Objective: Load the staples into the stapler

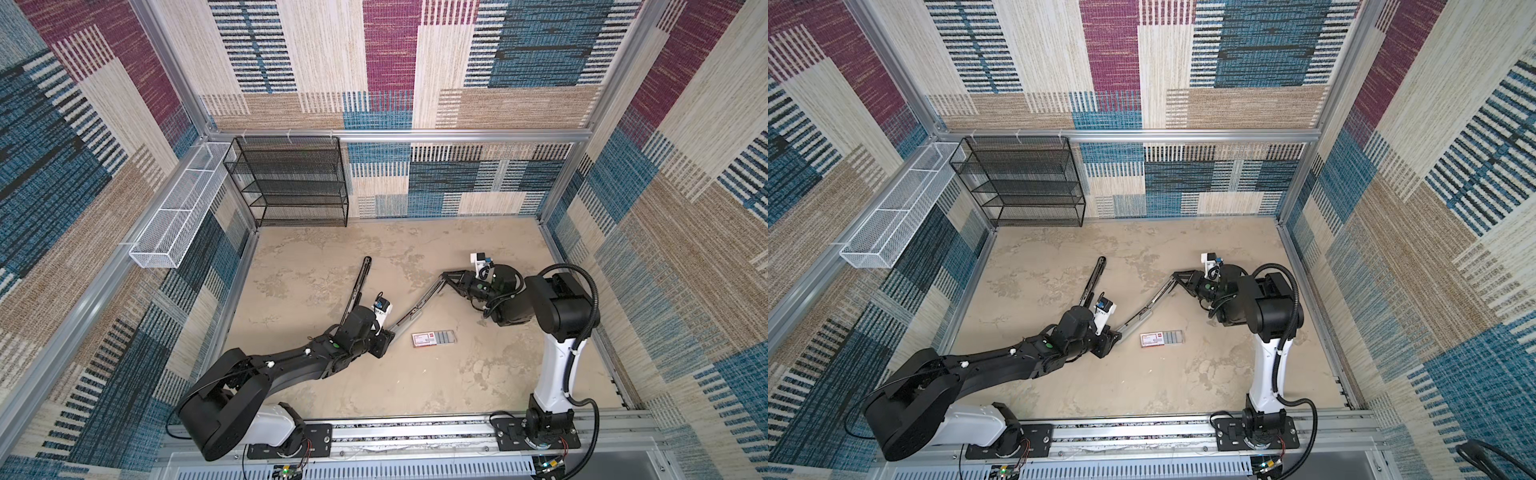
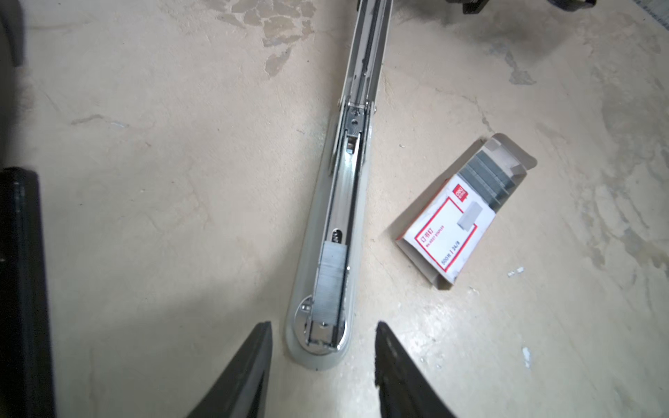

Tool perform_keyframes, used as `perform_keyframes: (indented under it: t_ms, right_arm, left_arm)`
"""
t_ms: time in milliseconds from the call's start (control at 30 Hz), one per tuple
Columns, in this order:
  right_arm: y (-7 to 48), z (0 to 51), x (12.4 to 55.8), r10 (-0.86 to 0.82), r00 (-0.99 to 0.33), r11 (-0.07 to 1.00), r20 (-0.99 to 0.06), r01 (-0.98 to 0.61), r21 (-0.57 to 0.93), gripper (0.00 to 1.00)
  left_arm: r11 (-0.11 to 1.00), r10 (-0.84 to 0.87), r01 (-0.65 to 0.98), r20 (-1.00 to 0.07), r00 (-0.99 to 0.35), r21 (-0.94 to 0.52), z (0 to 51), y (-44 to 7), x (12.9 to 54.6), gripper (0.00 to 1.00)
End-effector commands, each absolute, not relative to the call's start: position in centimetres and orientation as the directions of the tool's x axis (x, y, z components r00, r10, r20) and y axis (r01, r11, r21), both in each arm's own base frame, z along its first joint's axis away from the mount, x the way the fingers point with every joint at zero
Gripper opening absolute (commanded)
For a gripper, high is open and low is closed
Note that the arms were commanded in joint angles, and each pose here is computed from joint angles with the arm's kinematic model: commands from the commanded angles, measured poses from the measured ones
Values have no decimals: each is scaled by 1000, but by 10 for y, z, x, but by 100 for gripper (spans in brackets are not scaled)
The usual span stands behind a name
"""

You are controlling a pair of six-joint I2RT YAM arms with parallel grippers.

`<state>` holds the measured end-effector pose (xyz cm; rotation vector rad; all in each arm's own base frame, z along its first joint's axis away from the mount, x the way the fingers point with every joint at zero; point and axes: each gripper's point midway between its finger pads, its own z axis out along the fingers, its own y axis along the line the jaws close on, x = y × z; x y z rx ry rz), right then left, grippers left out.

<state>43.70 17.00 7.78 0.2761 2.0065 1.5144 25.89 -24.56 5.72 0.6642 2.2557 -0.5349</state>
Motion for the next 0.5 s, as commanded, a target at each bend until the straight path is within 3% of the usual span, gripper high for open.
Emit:
perform_keyframes:
  t_ms: [0,467]
  right_arm:
    - [172,85,439,496,-794,311,-353,-217,925,18]
    - [172,84,442,497,-794,311,-349,-213,926,18]
  left_arm:
    - [741,240,632,-789,-566,-228,68,-262,264,48]
    - [730,225,643,-806,-548,-233,51,-261,261,35]
